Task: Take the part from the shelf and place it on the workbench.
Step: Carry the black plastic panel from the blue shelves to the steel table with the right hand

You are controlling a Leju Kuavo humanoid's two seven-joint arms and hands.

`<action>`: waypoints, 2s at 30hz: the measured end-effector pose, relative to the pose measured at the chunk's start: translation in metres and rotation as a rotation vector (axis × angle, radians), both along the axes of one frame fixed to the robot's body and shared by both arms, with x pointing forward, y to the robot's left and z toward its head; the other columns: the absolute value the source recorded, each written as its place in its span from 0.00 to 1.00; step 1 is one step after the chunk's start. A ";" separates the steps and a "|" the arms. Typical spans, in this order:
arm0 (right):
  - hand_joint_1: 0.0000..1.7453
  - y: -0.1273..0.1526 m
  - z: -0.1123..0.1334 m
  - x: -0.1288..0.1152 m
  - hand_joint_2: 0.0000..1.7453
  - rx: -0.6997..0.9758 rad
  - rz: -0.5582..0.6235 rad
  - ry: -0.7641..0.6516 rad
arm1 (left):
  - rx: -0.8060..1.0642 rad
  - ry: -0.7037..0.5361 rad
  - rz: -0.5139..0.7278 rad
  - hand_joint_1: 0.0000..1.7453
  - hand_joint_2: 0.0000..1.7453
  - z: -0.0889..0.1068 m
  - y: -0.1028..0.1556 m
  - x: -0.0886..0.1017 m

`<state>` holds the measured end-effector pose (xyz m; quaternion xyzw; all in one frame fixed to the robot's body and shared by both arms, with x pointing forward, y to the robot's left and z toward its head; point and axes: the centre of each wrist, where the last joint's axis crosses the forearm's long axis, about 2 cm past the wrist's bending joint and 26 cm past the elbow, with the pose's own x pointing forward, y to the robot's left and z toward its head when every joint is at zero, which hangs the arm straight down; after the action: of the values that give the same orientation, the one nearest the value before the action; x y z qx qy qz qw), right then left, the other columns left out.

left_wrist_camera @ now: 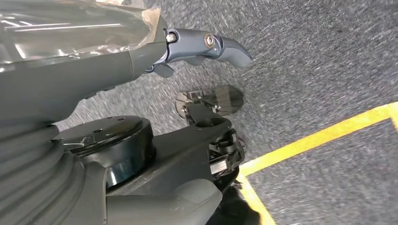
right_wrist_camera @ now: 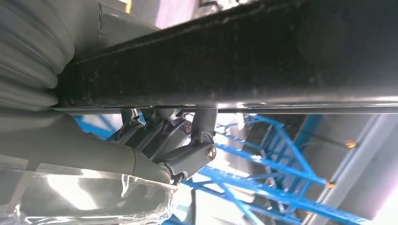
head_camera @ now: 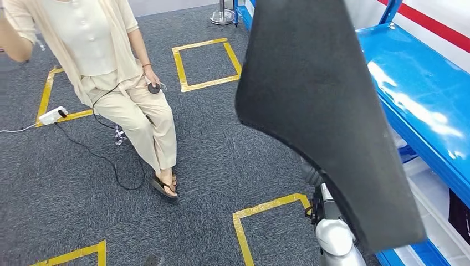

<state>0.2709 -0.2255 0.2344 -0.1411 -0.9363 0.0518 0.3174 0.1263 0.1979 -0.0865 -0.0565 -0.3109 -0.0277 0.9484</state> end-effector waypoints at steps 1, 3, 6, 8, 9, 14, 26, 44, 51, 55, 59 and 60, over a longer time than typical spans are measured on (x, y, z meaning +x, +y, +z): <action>1.00 0.001 0.002 0.002 1.00 -0.001 0.002 -0.004 | 0.001 0.002 0.005 0.00 1.00 0.000 0.001 -0.001; 1.00 0.003 0.005 0.005 1.00 -0.003 0.014 -0.010 | 0.002 0.011 0.008 0.00 1.00 -0.002 0.002 -0.005; 1.00 0.006 0.010 0.010 1.00 0.006 0.040 -0.016 | -0.005 0.017 0.017 0.00 1.00 -0.003 0.004 -0.007; 1.00 0.008 0.013 0.013 1.00 0.016 0.051 -0.016 | -0.017 0.013 0.036 0.00 1.00 -0.003 0.004 -0.008; 1.00 0.009 0.014 0.015 1.00 0.019 0.056 -0.016 | -0.022 0.012 0.046 0.00 1.00 -0.003 0.004 -0.009; 1.00 0.014 0.018 0.021 1.00 0.013 0.070 -0.023 | -0.025 0.017 0.039 0.00 1.00 -0.004 0.004 -0.012; 1.00 0.013 0.006 0.015 1.00 -0.026 0.038 0.003 | -0.008 0.038 0.022 0.00 1.00 -0.003 0.006 -0.008; 1.00 0.022 0.006 0.014 1.00 -0.029 0.092 0.004 | 0.004 0.059 0.068 0.00 1.00 -0.007 0.012 -0.020; 1.00 0.030 0.018 0.018 1.00 -0.035 0.100 -0.016 | 0.006 0.048 0.063 0.00 1.00 -0.007 0.013 -0.018; 1.00 0.029 0.018 0.018 1.00 -0.043 0.091 -0.018 | 0.003 0.041 0.054 0.00 1.00 -0.006 0.012 -0.014; 1.00 0.027 0.016 0.017 1.00 -0.056 0.078 -0.015 | -0.002 0.047 0.044 0.00 1.00 -0.006 0.011 -0.014; 1.00 0.027 0.017 0.017 1.00 -0.061 0.074 -0.016 | -0.002 0.048 0.041 0.00 1.00 -0.006 0.010 -0.013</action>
<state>0.2881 -0.1990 0.2512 -0.1164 -0.9414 0.0907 0.3032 0.1128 0.2083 -0.0920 -0.0518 -0.2893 -0.0068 0.9558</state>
